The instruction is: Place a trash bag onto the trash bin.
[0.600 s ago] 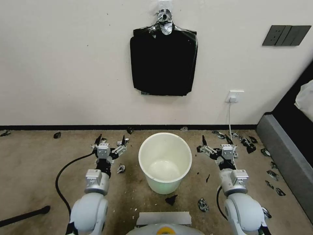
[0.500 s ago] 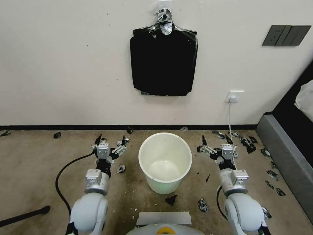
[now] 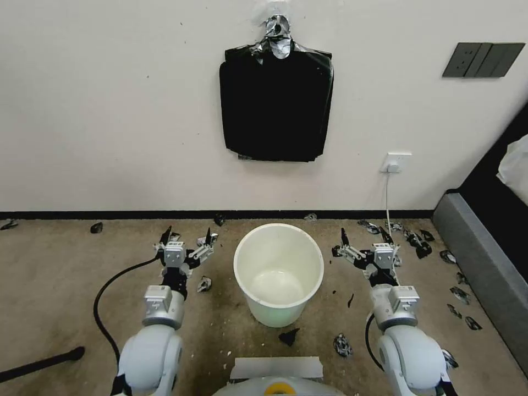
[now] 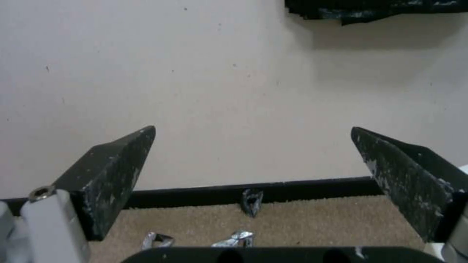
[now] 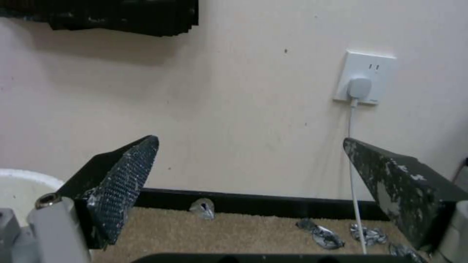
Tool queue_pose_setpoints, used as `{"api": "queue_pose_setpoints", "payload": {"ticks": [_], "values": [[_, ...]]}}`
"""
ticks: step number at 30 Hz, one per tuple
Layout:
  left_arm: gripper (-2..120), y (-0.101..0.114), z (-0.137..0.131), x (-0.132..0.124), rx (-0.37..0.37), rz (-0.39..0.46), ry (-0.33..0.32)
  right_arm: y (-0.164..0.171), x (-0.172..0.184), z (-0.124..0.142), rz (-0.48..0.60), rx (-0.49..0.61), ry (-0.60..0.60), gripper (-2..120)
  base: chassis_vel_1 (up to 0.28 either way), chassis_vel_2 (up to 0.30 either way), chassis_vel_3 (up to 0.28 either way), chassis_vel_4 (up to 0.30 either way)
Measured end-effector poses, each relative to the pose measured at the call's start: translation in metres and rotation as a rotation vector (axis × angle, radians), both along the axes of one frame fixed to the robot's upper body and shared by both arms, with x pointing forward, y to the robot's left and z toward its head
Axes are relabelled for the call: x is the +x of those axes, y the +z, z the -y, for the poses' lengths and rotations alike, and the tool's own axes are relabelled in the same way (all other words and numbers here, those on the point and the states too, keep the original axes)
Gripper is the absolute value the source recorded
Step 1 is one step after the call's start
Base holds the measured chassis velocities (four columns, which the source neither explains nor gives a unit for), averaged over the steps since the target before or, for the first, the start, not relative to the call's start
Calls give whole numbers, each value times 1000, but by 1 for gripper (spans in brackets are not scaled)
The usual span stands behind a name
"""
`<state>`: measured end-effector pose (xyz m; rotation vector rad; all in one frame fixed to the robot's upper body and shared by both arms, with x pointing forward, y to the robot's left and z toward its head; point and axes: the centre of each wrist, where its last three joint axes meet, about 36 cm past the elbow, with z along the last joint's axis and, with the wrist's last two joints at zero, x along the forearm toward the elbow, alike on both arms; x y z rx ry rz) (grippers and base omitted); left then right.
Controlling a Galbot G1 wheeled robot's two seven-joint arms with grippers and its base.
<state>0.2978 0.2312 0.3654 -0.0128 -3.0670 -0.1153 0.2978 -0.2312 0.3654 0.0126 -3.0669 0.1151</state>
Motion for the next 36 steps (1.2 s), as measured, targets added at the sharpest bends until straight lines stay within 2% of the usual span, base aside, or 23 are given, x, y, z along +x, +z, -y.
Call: {"api": "queue_pose_setpoints", "payload": {"ticks": [29, 30, 33, 34, 36], "values": [[100, 0, 0, -1, -1, 6, 3, 1, -1, 1, 8, -3, -4, 100, 0, 0, 0, 0], [100, 1, 0, -1, -2, 12, 5, 3, -3, 1, 26, -9, -10, 100, 0, 0, 0, 0], [100, 9, -2, -11, -23, 114, 46, 27, -18, 9, 195, -63, -62, 100, 0, 0, 0, 0], [100, 9, -2, -11, -23, 114, 46, 27, -18, 9, 195, -63, -62, 100, 0, 0, 0, 0], [100, 18, -5, -21, -47, 216, 88, 29, -28, 6, 232, -65, -57, 100, 0, 0, 0, 0]]}}
